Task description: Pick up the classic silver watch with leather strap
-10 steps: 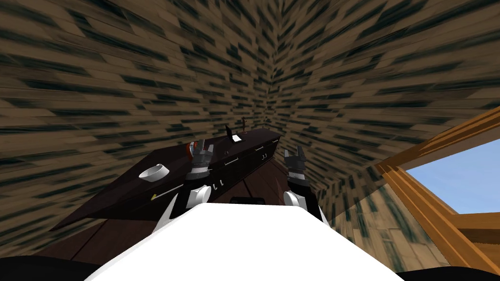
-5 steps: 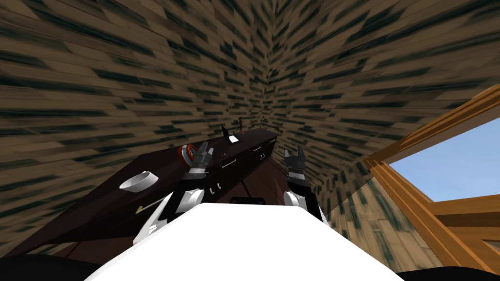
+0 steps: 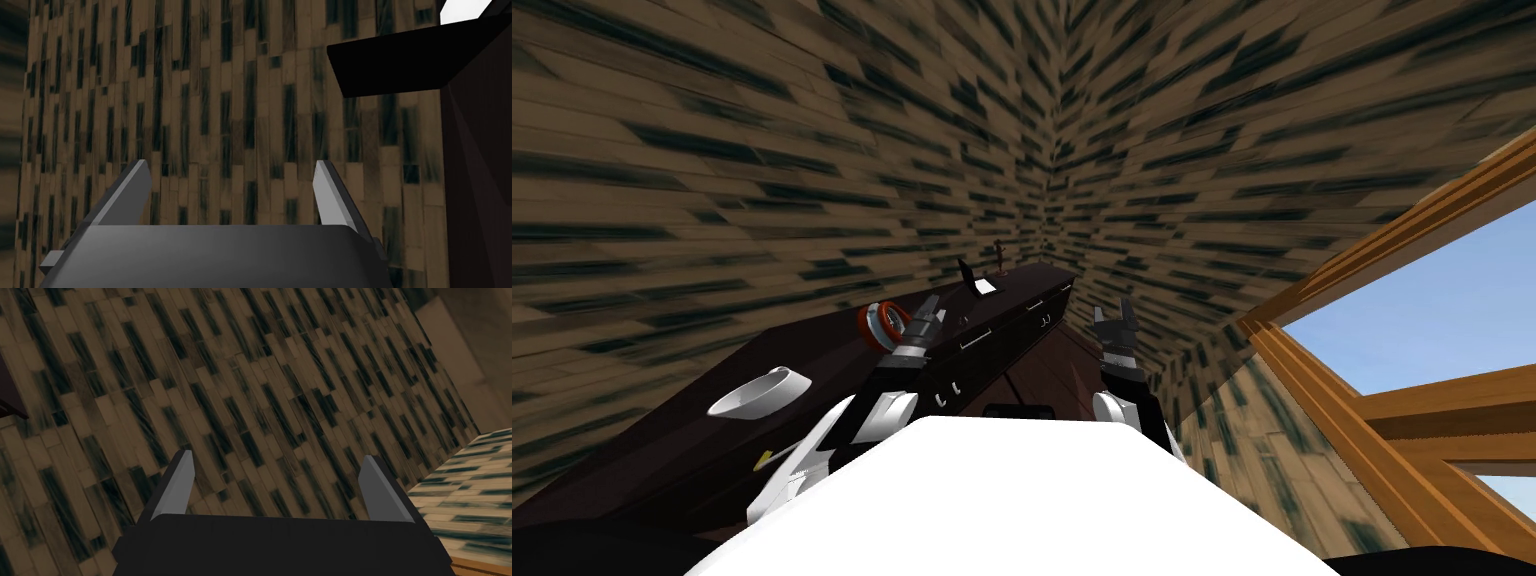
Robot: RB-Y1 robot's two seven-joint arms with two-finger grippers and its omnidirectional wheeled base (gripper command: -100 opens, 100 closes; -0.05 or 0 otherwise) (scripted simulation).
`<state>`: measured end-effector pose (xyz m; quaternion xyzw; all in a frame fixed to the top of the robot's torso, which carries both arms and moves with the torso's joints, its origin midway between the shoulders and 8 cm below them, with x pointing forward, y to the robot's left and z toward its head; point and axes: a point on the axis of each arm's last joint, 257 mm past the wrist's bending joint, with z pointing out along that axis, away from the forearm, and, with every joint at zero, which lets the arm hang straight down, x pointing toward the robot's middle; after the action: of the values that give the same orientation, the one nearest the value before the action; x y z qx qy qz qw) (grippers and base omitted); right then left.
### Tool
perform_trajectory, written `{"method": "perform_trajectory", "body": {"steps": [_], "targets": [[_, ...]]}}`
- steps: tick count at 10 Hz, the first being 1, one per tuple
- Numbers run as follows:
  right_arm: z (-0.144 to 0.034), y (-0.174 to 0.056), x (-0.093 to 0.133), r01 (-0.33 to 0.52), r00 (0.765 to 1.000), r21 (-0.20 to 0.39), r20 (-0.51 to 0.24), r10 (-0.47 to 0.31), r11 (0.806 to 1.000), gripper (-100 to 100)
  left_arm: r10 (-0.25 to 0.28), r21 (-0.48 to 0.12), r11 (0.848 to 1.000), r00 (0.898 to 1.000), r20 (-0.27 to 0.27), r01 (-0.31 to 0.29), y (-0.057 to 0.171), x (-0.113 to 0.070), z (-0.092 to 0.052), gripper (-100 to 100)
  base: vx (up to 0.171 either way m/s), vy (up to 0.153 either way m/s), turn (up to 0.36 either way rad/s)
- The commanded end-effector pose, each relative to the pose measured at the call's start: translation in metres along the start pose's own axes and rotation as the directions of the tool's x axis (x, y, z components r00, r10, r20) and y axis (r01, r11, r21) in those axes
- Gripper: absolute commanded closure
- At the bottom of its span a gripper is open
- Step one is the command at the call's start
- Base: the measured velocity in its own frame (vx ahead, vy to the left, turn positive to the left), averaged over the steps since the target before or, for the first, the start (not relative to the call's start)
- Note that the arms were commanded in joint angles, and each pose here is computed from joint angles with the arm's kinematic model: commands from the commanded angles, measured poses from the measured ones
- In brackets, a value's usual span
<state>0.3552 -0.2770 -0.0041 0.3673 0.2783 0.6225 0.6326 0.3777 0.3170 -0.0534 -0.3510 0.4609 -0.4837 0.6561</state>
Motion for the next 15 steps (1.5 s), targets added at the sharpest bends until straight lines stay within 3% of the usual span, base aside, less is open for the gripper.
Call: {"method": "perform_trajectory", "body": {"steps": [1, 4, 7, 8, 10, 11, 12, 13, 14, 15], "targets": [[0.0, 0.0, 0.0, 0.0, 1.0, 0.0, 0.0, 0.0, 1.0, 0, 0.021, -0.058, 0.998, 1.0, -0.011, -0.022, 0.015, -0.005, -0.002, -100, 0.027, 0.008, -0.117], [0.0, 0.0, 0.0, 0.0, 1.0, 0.0, 0.0, 0.0, 1.0, 0, 0.039, -0.12, 0.992, 0.999, -0.018, -0.041, 0.03, -0.011, -0.005, -100, 0.026, 0.014, -0.082], [0.0, 0.0, 0.0, 0.0, 1.0, 0.0, 0.0, 0.0, 1.0, 0, 0.075, -0.218, 0.973, 0.997, -0.032, -0.081, 0.053, -0.025, -0.013, -100, 0.028, 0.013, -0.108], [0.0, 0.0, 0.0, 0.0, 1.0, 0.0, 0.0, 0.0, 1.0, 0, 0.075, -0.226, 0.971, 0.997, -0.032, -0.081, 0.055, -0.025, -0.013, -100, 0.023, 0.012, -0.064], [0.0, 0.0, 0.0, 0.0, 1.0, 0.0, 0.0, 0.0, 1.0, 0, 0.093, -0.278, 0.955, 0.995, -0.038, -0.1, 0.067, -0.033, -0.018, -100, 0.027, 0.01, -0.095], [0.0, 0.0, 0.0, 0.0, 1.0, 0.0, 0.0, 0.0, 1.0, 0, 0.112, -0.319, 0.94, 0.993, -0.045, -0.12, 0.077, -0.04, -0.023, -100, 0.029, 0.008, -0.114], [0.0, 0.0, 0.0, 0.0, 1.0, 0.0, 0.0, 0.0, 1.0, 0, 0.112, -0.328, 0.937, 0.993, -0.045, -0.12, 0.079, -0.041, -0.023, -100, 0.024, 0.009, -0.067], [0.0, 0.0, 0.0, 0.0, 1.0, 0.0, 0.0, 0.0, 1.0, 0, 0.13, -0.365, 0.92, 0.99, -0.052, -0.14, 0.087, -0.048, -0.028, -100, 0.029, 0.003, -0.1], [0.0, 0.0, 0.0, 0.0, 1.0, 0.0, 0.0, 0.0, 1.0, 0, 0.13, -0.377, 0.916, 0.99, -0.052, -0.14, 0.091, -0.049, -0.029, -100, 0.025, 0.005, -0.064], [0.0, 0.0, 0.0, 0.0, 1.0, 0.0, 0.0, 0.0, 1.0, 0, 0.149, -0.421, 0.893, 0.987, -0.06, -0.16, 0.101, -0.057, -0.035, -100, 0.027, 0.002, -0.11]]}}
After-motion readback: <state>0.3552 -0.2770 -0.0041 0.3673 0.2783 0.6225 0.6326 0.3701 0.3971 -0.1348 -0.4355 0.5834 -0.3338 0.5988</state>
